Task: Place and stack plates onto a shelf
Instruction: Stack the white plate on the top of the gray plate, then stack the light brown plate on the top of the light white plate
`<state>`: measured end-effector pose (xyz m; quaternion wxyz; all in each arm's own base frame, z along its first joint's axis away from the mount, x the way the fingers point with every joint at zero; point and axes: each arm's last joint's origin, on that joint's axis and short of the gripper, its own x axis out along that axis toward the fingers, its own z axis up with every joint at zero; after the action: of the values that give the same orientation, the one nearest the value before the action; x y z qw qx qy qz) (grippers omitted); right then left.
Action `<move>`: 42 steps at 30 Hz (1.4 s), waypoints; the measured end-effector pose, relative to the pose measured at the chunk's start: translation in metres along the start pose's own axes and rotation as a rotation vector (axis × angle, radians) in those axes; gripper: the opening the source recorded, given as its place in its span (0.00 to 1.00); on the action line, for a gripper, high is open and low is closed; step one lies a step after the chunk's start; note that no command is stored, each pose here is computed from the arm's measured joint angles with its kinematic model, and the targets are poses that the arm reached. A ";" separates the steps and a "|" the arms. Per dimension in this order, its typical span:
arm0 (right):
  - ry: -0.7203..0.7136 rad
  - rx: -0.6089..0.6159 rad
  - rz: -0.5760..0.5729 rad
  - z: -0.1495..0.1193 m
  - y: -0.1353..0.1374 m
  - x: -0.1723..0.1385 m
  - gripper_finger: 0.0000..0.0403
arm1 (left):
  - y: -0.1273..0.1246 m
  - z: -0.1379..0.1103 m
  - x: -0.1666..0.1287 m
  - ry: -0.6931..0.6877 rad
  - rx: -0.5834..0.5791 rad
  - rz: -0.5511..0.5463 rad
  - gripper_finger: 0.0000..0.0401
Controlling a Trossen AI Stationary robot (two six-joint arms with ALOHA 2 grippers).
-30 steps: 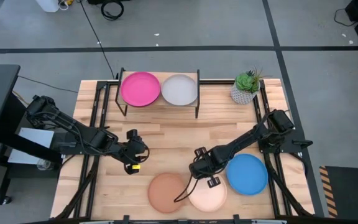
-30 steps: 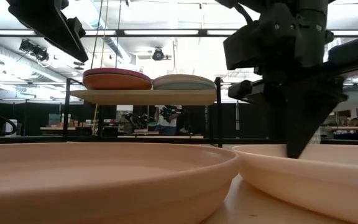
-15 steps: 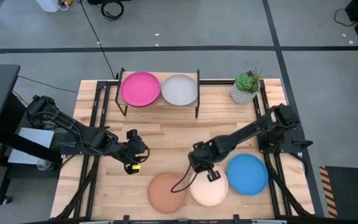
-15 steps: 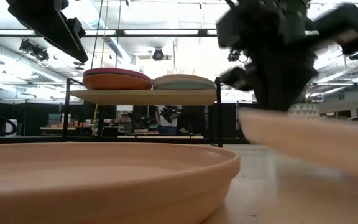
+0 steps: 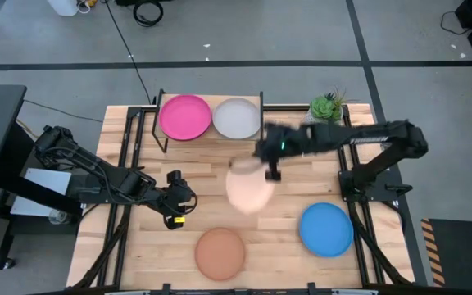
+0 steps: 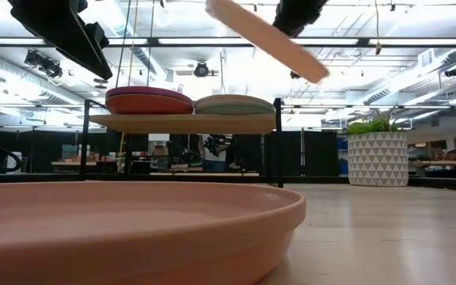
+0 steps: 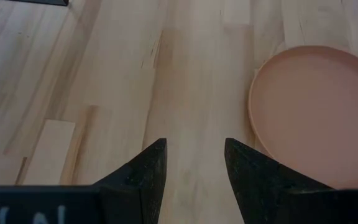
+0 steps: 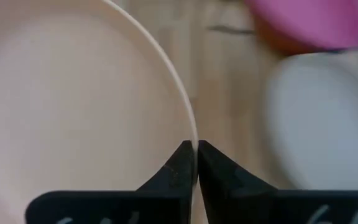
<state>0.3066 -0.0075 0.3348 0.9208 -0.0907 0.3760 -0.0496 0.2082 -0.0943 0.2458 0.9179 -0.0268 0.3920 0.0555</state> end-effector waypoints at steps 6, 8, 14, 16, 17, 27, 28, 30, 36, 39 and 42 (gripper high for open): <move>-0.078 0.163 -0.102 0.009 -0.076 -0.020 0.05 | 0.000 0.000 0.000 0.000 0.000 0.000 0.42; -0.114 0.203 -0.111 0.014 -0.100 -0.023 0.05 | 0.000 0.000 0.000 0.000 0.001 0.000 0.42; -0.147 0.295 -0.145 0.021 -0.164 -0.015 0.05 | 0.000 0.000 0.000 0.000 0.001 0.000 0.42; -0.144 0.323 -0.139 0.019 -0.182 -0.006 0.05 | 0.000 0.000 0.000 0.001 0.001 0.000 0.42; -0.135 0.341 -0.130 0.017 -0.191 0.001 0.05 | 0.000 0.000 0.000 0.000 0.001 0.001 0.42; 0.015 0.497 -0.028 -0.026 -0.242 0.053 0.08 | 0.000 -0.001 0.000 0.004 0.003 0.001 0.42; 0.027 0.502 -0.025 -0.028 -0.244 0.055 0.10 | 0.000 -0.001 0.000 0.005 0.003 0.001 0.42; 0.042 0.508 -0.022 -0.031 -0.245 0.057 0.14 | 0.000 -0.001 0.000 0.005 0.003 0.002 0.42; 0.021 0.478 -0.027 -0.028 -0.244 0.049 0.25 | 0.000 -0.001 0.000 0.004 0.003 0.001 0.42; -0.028 0.456 -0.045 -0.019 -0.241 0.032 0.28 | 0.000 -0.001 0.000 0.004 0.002 0.001 0.42; -0.061 0.433 -0.047 -0.010 -0.234 0.018 0.29 | 0.000 -0.001 0.000 0.004 0.002 0.001 0.42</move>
<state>0.3067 -0.2404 0.3628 0.9284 0.0992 0.3262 -0.1481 0.2077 -0.0944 0.2452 0.9170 -0.0257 0.3941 0.0557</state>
